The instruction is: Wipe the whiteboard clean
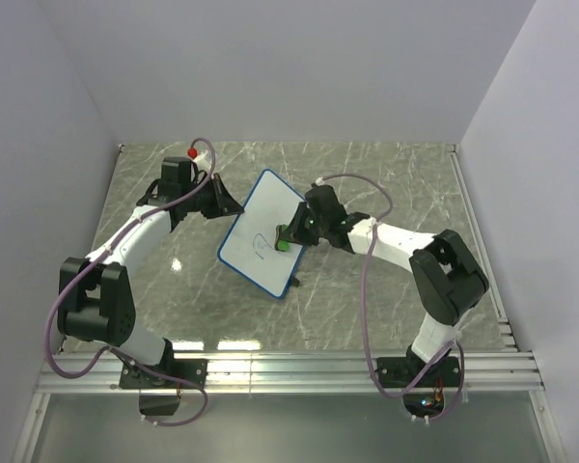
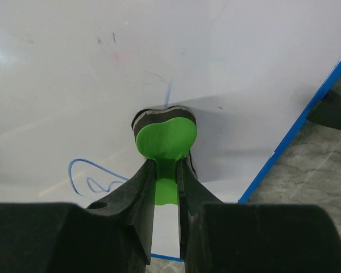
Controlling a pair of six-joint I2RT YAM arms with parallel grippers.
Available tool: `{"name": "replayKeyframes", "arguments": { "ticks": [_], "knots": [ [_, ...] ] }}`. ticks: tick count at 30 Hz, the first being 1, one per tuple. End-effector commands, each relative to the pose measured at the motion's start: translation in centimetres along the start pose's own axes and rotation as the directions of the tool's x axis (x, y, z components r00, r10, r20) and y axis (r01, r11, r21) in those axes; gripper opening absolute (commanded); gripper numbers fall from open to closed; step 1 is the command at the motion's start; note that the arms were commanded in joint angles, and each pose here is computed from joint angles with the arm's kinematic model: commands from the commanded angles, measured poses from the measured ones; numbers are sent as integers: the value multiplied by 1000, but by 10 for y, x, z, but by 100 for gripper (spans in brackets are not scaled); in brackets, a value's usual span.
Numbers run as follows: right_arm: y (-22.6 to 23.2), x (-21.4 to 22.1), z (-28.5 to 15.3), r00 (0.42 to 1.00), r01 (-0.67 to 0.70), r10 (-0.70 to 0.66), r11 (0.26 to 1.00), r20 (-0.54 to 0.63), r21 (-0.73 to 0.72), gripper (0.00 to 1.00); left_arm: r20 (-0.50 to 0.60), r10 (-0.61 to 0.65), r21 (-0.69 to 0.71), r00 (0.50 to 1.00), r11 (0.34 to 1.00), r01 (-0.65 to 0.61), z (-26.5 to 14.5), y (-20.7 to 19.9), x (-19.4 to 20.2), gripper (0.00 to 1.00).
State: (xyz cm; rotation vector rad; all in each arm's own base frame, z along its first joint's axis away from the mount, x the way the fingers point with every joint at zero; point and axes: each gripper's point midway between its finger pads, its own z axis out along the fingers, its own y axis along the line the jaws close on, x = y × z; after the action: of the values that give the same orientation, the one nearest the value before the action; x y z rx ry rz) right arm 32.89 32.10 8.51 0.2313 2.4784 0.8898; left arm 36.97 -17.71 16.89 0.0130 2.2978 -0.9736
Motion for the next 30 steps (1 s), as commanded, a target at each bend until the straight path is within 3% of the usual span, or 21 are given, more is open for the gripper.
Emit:
{"name": "replayKeyframes", "arguments": {
  "ticks": [1, 6, 10, 21, 30],
  "knots": [
    [-72, 52, 10, 978, 84, -24, 955, -207, 285, 0, 9, 45, -29, 999, 999, -44, -1, -3, -3, 0],
    [-39, -15, 23, 993, 39, -9, 967, -119, 251, 0, 0, 51, -42, 999, 998, -51, 1, -4, 2, 0],
    [-47, -50, 30, 995, 19, 8, 960, -96, 279, 0, -6, 45, -36, 999, 998, -45, 3, -8, 2, 0],
    [-41, -52, 42, 993, -17, 47, 967, -109, 255, 0, -11, 56, -46, 998, 997, -57, 4, -11, 6, 0],
    [55, -14, 28, 993, 26, -18, 997, -117, 74, 0, 7, 65, -85, 998, 994, -64, 9, -7, 7, 0]
  ]
}}
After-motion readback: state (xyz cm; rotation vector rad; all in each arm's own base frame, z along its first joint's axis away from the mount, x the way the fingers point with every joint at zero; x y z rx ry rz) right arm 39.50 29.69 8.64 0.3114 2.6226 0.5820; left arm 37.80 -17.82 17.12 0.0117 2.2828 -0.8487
